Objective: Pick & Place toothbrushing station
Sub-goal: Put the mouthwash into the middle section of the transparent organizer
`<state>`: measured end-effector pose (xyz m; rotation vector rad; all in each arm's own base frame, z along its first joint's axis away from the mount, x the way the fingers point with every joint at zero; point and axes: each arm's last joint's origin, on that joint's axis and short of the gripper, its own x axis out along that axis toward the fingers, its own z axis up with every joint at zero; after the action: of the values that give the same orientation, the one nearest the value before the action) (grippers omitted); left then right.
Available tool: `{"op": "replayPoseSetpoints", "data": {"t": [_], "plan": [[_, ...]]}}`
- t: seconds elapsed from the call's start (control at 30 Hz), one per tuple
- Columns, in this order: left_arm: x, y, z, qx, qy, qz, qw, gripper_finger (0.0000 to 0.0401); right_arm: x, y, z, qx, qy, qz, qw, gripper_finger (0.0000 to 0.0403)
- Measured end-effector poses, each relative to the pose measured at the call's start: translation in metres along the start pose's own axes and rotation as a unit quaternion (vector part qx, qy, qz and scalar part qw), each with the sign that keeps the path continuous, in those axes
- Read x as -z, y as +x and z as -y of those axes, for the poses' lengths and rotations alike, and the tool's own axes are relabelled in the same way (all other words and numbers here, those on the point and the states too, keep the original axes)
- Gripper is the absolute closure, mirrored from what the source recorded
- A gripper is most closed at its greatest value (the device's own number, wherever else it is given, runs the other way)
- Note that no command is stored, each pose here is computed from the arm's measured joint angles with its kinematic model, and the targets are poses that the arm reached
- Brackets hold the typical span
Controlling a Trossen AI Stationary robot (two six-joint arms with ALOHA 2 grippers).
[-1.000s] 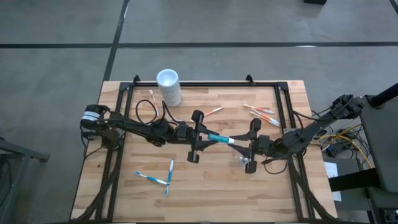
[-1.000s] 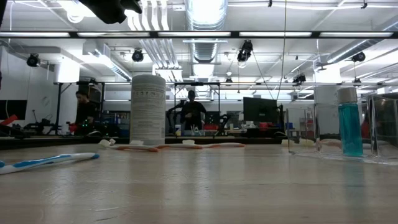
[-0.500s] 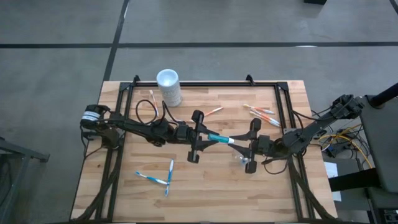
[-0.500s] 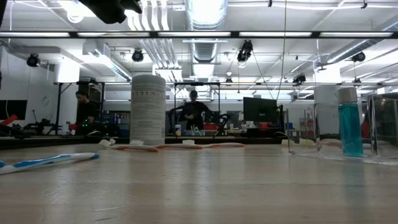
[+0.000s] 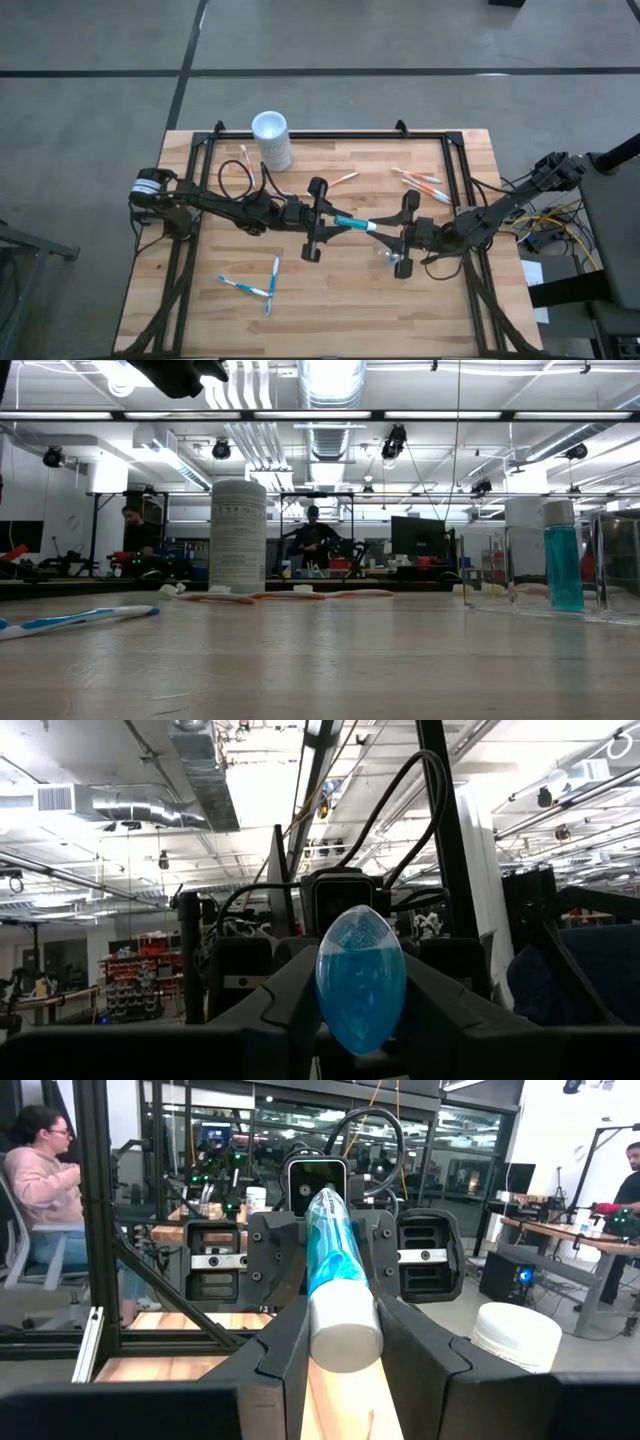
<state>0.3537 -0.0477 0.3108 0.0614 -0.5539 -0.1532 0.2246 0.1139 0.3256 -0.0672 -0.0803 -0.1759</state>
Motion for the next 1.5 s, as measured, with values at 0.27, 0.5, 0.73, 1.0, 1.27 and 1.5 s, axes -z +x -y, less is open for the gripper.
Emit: {"op": "replayPoseSetpoints", "data": {"t": [0.27,0.5,0.73,1.0,1.27,1.5], "plan": [[0.0,0.0,-0.0015,-0.002,-0.015,0.0,1.0,0.0286,-0.0002,-0.0001,0.0002,0.001,0.002,0.001,1.0,0.0303],[0.0,0.0,-0.0017,-0.002,0.005,0.0,1.0,0.0286,-0.0001,-0.0001,0.0001,0.001,0.0,0.0,1.0,0.0303],[0.0003,0.0,-0.0015,0.007,0.028,-0.001,1.0,0.0269,-0.0001,-0.0001,0.0,-0.001,0.0,0.0,1.0,0.0303],[0.0025,-0.0001,-0.0027,-0.018,0.025,-0.014,0.999,0.0212,0.0,0.0,0.0,0.0,0.0,0.0,1.0,0.0303],[0.0028,-0.0002,-0.0029,-0.023,0.019,-0.016,0.999,0.0173,0.0,0.0,0.0,0.0,0.0,0.0,1.0,0.0303],[0.0051,-0.0003,-0.0028,-0.022,0.019,-0.027,0.999,0.0135,-0.0001,0.0,0.0,0.0,0.0,0.0,1.0,0.0303]]}}
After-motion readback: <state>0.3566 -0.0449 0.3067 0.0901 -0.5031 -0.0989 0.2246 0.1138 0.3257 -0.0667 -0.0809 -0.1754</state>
